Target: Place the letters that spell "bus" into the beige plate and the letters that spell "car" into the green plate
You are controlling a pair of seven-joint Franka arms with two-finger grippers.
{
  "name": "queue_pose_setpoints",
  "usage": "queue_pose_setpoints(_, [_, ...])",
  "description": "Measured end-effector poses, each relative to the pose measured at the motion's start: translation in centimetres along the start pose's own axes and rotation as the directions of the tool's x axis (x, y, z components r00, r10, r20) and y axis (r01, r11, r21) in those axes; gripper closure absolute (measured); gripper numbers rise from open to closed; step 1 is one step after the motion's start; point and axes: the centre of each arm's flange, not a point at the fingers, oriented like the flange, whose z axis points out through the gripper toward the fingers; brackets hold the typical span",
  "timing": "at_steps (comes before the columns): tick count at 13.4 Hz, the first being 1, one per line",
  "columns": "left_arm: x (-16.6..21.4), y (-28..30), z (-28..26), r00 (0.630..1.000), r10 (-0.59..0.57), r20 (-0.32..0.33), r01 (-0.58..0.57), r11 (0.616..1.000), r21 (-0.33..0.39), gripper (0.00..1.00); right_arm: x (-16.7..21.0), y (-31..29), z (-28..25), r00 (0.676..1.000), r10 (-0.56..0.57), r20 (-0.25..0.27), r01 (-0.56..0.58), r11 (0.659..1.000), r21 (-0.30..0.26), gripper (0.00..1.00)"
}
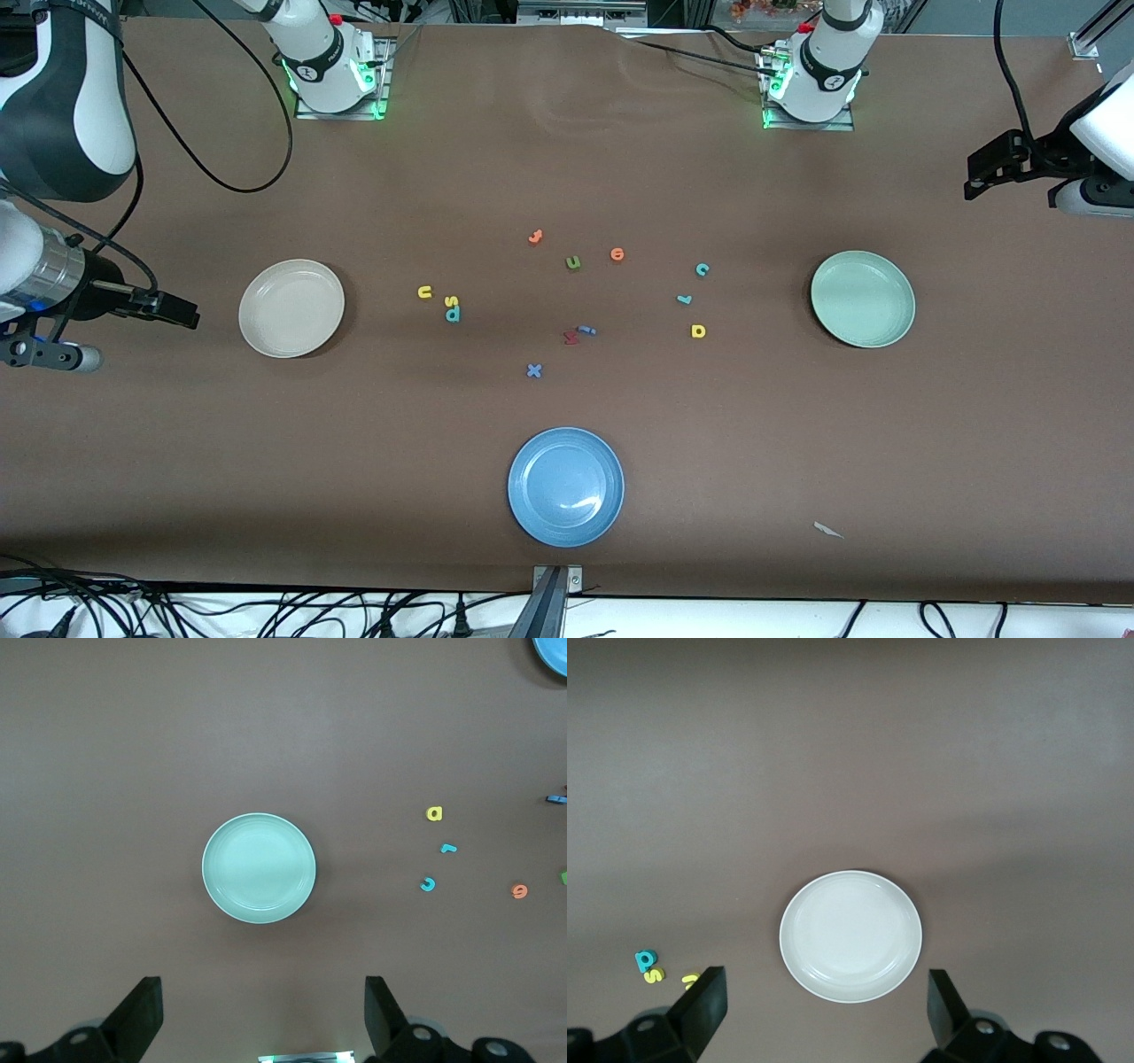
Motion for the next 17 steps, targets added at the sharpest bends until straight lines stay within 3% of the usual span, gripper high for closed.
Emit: queue_pose_setpoints(17, [0.32,-0.03,0.47,1.000,0.000,0.009,0.000,1.000,-0.001,0.00,0.00,0.00,0.00,1.000,0.000,0.000,0.000,1.000,0.000,0.00])
